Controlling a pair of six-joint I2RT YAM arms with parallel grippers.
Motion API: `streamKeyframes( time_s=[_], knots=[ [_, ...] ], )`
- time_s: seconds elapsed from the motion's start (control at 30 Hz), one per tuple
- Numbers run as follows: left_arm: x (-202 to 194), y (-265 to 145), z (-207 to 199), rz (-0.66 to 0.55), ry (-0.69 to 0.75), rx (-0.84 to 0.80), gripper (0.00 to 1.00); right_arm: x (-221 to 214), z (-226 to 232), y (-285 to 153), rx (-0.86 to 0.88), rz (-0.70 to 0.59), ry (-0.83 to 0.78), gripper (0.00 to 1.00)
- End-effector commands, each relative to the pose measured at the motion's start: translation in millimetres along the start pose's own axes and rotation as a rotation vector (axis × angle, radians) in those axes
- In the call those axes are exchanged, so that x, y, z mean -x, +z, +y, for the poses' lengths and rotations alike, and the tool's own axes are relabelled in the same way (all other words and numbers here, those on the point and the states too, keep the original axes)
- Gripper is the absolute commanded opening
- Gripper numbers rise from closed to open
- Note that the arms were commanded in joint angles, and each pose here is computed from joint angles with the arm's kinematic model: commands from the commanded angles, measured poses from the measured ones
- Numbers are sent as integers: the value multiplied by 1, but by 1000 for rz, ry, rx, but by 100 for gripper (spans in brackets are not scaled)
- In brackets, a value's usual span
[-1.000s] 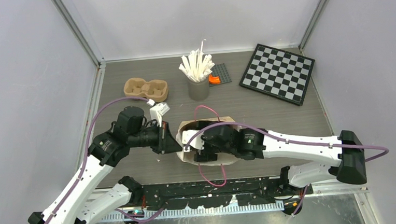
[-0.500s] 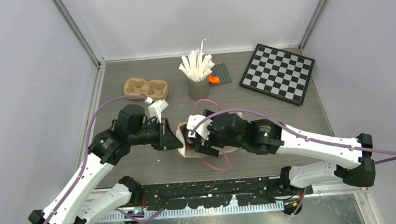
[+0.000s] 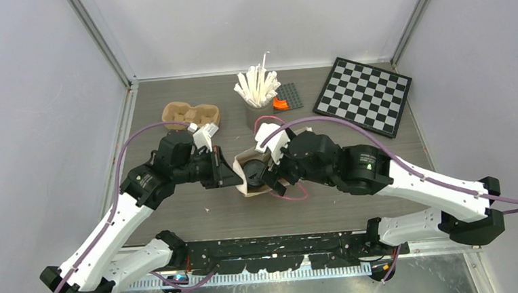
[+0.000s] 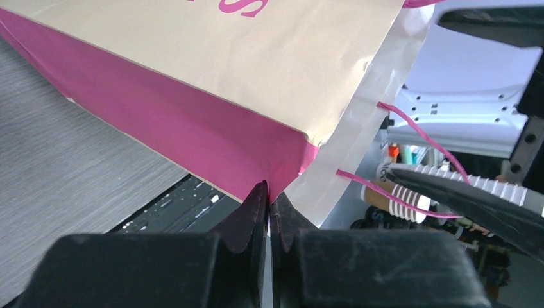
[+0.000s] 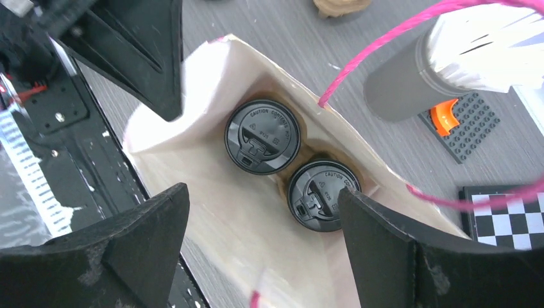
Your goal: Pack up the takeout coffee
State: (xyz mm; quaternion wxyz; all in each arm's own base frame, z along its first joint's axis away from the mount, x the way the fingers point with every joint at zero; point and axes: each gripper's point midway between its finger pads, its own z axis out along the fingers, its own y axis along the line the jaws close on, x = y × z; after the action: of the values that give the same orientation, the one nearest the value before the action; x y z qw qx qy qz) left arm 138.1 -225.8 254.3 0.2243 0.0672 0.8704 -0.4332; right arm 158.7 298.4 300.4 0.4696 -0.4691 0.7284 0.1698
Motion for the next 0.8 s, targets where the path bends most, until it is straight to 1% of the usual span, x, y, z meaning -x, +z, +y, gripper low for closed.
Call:
streamKeyframes(
  time_s=[0.0,0.07,0.13,0.27,0.37,0.5,0.57,0.63,0.77],
  knots=[
    [25,1,-15,-69,-49,-6,7,34,-19,-30,-67,-113,92,90],
    [29,4,-15,-71,-75,13,7,42,-27,-36,-98,-141,110,92],
    [33,4,-14,-74,-92,35,11,49,-33,-40,-130,-163,126,95],
    [39,6,-14,-70,-113,68,12,64,-57,-56,-255,-217,246,97],
    [39,7,-9,-63,-134,103,13,65,-75,-70,-354,-257,333,98],
    [40,5,-2,-80,-151,139,22,61,-84,-81,-398,-288,412,100],
    [41,1,-1,-88,-132,158,26,51,-94,-87,-476,-264,469,99],
    [44,-5,-1,-93,-109,184,33,40,-103,-92,-557,-237,550,100],
    [53,-20,-12,-117,-57,183,46,25,-103,-100,-591,-175,635,100]
  ],
)
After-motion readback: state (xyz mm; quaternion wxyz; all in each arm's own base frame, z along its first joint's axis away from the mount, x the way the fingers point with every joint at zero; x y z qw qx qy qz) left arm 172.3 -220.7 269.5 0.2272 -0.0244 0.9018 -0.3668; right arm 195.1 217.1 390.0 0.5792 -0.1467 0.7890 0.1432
